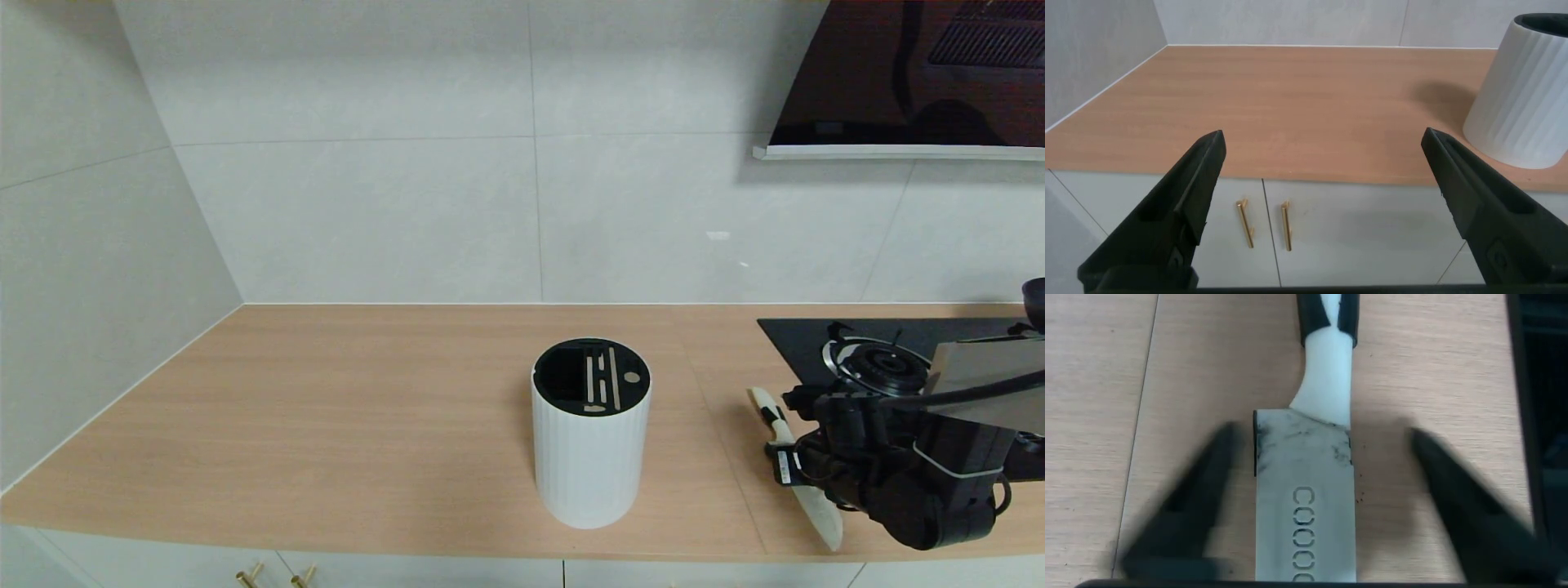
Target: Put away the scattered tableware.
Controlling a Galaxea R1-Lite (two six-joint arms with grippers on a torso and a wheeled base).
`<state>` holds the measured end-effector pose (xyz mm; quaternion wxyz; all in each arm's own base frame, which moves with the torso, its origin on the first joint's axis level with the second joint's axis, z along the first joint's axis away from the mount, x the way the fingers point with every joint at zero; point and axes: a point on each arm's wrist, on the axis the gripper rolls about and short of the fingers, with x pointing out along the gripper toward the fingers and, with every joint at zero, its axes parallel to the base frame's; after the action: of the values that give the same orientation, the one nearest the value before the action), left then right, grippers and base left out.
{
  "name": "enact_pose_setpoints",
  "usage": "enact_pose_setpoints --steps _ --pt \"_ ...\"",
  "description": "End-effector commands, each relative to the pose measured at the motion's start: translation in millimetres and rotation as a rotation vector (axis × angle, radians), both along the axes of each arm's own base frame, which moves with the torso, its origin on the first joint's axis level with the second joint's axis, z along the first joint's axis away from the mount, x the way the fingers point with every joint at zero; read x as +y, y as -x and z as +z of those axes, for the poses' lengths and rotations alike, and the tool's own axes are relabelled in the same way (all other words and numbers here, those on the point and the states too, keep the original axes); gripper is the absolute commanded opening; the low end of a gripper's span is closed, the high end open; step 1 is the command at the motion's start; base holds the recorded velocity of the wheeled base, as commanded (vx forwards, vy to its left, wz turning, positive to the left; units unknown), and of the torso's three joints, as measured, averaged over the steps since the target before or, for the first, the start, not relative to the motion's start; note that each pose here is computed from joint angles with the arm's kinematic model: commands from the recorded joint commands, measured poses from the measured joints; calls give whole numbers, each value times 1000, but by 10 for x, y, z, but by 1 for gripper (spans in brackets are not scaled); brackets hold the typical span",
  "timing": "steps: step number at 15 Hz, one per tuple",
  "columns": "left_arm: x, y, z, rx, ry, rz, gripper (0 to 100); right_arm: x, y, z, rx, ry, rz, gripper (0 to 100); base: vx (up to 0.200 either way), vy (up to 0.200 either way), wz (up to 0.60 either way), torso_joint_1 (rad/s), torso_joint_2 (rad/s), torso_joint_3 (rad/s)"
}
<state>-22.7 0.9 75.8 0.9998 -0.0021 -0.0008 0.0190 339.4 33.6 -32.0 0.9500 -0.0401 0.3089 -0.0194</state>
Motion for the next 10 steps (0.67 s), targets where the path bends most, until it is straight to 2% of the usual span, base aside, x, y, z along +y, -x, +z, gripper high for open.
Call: enact_pose_setpoints --steps 1,7,10 --pt "0 0 0 0 0 0 100 1 1 8 -2 -2 0 0 0 0 0 0 0 0" --pt "0 0 0 0 2 0 100 1 2 32 -8 -2 0 0 0 0 0 0 0 0" --pt "0 0 0 0 2 0 100 19 43 226 -53 -35 -7 0 0 0 0 0 0 0"
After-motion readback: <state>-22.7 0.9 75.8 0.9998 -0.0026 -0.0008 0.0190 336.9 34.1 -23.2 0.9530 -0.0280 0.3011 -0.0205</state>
